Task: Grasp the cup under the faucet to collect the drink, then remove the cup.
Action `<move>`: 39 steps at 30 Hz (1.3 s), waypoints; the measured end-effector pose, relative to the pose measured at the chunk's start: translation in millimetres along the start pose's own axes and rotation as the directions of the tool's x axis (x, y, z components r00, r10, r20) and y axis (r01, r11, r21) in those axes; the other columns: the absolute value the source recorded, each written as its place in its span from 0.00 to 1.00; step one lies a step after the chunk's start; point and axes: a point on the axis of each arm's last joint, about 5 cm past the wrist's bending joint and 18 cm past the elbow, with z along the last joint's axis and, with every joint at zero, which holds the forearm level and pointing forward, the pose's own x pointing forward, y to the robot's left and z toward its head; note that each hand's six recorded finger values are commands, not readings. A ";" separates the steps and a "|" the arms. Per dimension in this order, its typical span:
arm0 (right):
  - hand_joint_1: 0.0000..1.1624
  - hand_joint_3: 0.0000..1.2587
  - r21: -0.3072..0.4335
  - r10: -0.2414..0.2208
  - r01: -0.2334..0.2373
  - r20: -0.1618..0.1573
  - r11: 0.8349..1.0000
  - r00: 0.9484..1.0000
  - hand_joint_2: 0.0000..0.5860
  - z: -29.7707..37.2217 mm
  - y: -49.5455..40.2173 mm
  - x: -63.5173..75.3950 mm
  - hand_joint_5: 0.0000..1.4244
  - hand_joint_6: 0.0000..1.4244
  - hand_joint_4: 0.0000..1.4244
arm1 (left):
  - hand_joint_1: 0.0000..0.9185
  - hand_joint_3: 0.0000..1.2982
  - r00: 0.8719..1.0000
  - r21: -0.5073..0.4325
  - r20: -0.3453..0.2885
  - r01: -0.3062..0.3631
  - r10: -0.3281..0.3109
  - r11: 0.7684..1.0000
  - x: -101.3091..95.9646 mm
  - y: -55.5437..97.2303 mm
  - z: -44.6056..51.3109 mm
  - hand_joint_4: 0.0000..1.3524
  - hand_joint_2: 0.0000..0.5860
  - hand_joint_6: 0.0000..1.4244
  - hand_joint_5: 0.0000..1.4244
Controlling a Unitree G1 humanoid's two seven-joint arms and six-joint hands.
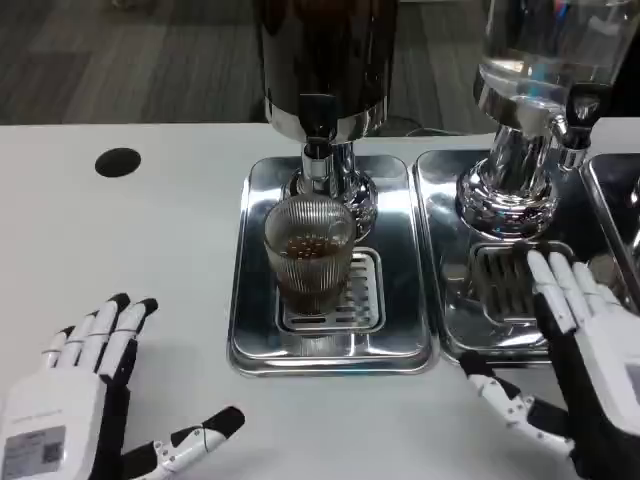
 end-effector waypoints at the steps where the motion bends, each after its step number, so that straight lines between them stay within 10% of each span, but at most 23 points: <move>1: 0.38 0.00 0.018 0.015 -0.015 0.002 1.000 1.000 0.42 2.5 -1.9 4.6 0.00 0.01 0.00 | 0.00 0.13 1.000 0.000 0.000 0.005 -0.005 1.000 0.8 -1.5 -0.1 0.00 0.07 0.10 0.09; 8: 0.41 0.00 0.128 0.098 -0.103 0.050 0.986 0.994 0.35 24.6 -9.0 38.1 0.00 0.00 0.00 | 0.00 0.13 1.000 -0.002 0.007 -0.008 0.008 1.000 2.9 -2.4 0.6 0.00 0.08 0.10 0.09; 13: 0.41 0.00 0.159 0.193 -0.208 0.102 0.965 0.976 0.31 40.2 -9.3 68.0 0.00 0.00 0.00 | 0.00 0.17 1.000 0.008 0.012 -0.011 0.010 1.000 4.3 -0.4 -1.7 0.00 0.08 0.10 0.10; 22: 0.38 0.00 0.213 0.298 -0.318 0.122 0.924 0.947 0.26 47.1 -4.7 102.7 0.00 0.00 0.00 | 0.00 0.24 1.000 0.016 -0.005 -0.020 0.020 1.000 0.0 -0.3 -8.0 0.00 0.10 0.11 0.13; 34: 0.38 0.00 0.258 0.353 -0.381 0.148 0.888 0.924 0.26 59.8 4.9 128.0 0.00 0.00 0.00 | 0.00 0.31 0.999 -0.016 -0.053 -0.006 0.005 1.000 -3.1 -1.6 -15.6 0.03 0.13 0.11 0.14; 39: 0.42 0.00 0.266 0.332 -0.365 0.161 0.892 0.929 0.25 65.3 4.9 133.3 0.00 0.00 0.00 | 0.00 0.37 0.998 -0.011 -0.061 -0.016 0.015 1.000 -3.5 -1.3 -18.0 0.04 0.14 0.11 0.15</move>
